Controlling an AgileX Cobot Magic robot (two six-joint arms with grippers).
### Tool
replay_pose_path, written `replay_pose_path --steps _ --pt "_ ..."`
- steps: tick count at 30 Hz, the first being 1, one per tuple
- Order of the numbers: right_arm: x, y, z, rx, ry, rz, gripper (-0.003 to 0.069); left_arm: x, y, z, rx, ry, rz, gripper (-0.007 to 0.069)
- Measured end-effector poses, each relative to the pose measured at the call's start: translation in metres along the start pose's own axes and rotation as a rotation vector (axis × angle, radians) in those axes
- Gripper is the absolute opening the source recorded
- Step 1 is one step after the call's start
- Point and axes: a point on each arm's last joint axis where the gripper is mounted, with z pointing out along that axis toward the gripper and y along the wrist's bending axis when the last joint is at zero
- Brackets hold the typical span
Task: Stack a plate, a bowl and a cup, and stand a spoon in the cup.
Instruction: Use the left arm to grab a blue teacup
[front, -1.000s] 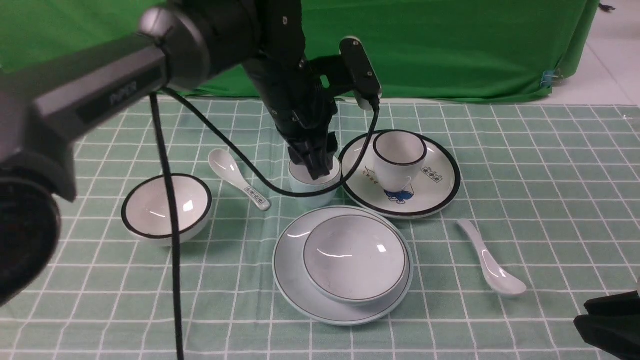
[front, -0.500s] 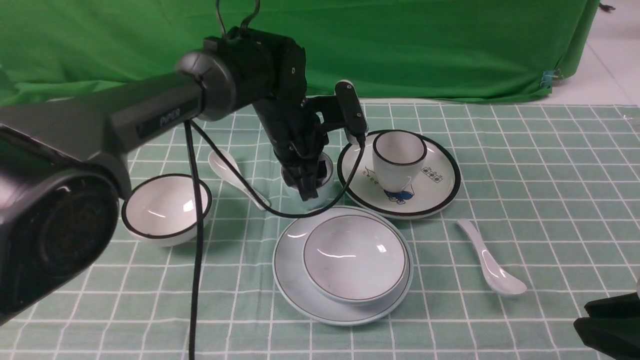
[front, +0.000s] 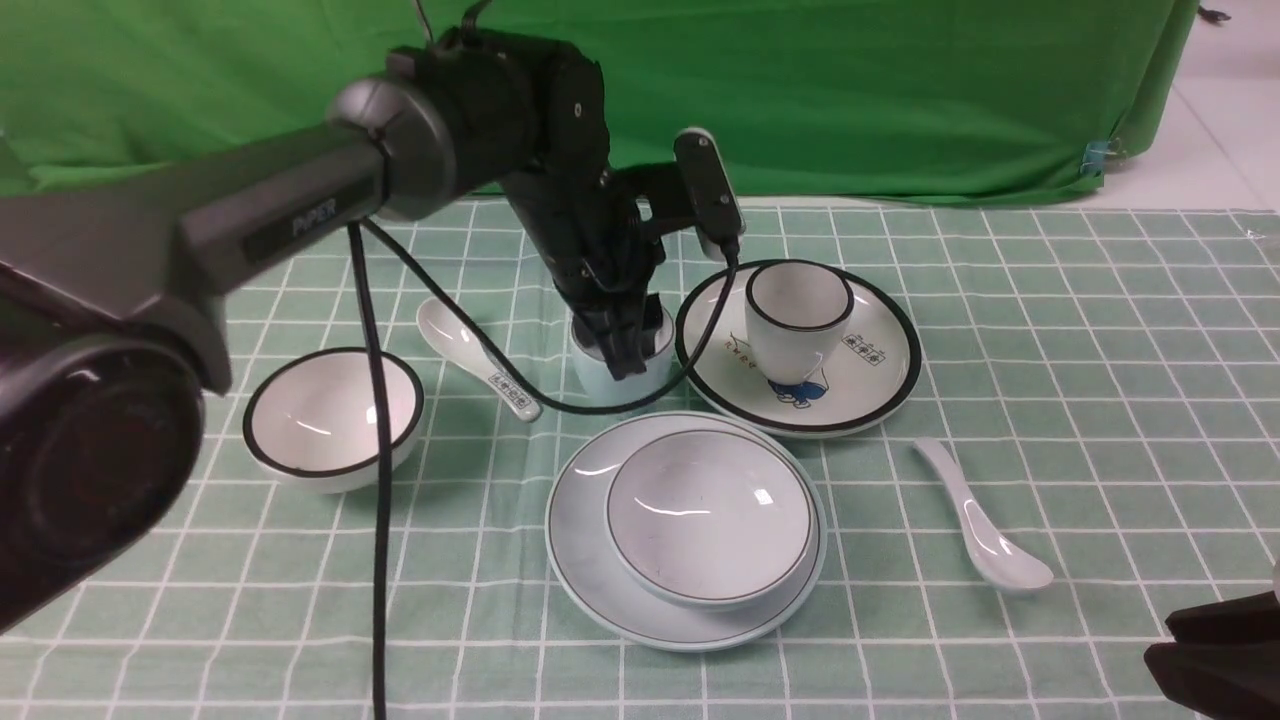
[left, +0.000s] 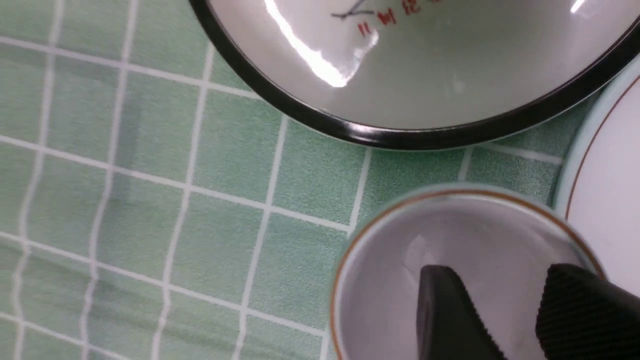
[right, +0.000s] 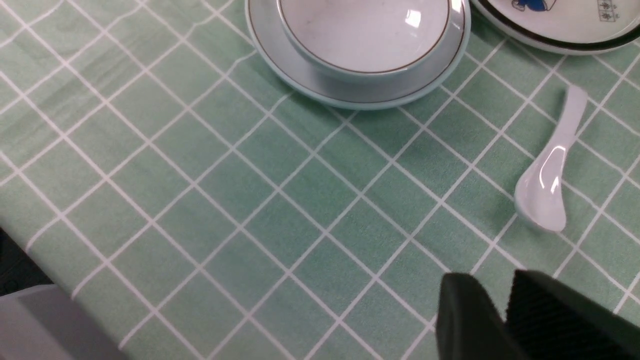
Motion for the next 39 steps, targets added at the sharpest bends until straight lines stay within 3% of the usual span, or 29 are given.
replay_pose_path --steps 4,9,16,21,28,34,39 --pt "0.000 0.000 0.000 0.000 0.000 0.000 0.0174 -0.004 0.000 -0.022 -0.016 -0.029 -0.004 0.0272" --pt "0.000 0.000 0.000 0.000 0.000 -0.002 0.0174 -0.006 -0.009 -0.047 0.056 -0.038 -0.021 0.0301" --pt "0.000 0.000 0.000 0.001 -0.004 -0.011 0.0174 -0.004 -0.014 -0.046 0.120 -0.011 0.030 0.0452" --pt "0.000 0.000 0.000 0.001 -0.005 -0.011 0.0174 -0.003 -0.014 -0.035 0.133 -0.008 0.101 0.0479" --pt "0.000 0.000 0.000 0.001 -0.004 -0.014 0.0174 0.001 -0.015 -0.013 0.158 0.007 0.151 0.0422" --pt "0.000 0.000 0.000 0.001 -0.004 -0.015 0.0174 0.004 -0.014 0.012 0.168 0.022 0.168 0.0328" --pt "0.000 0.000 0.000 0.001 -0.004 -0.021 0.0174 0.008 -0.016 0.022 0.185 0.044 0.169 0.0133"
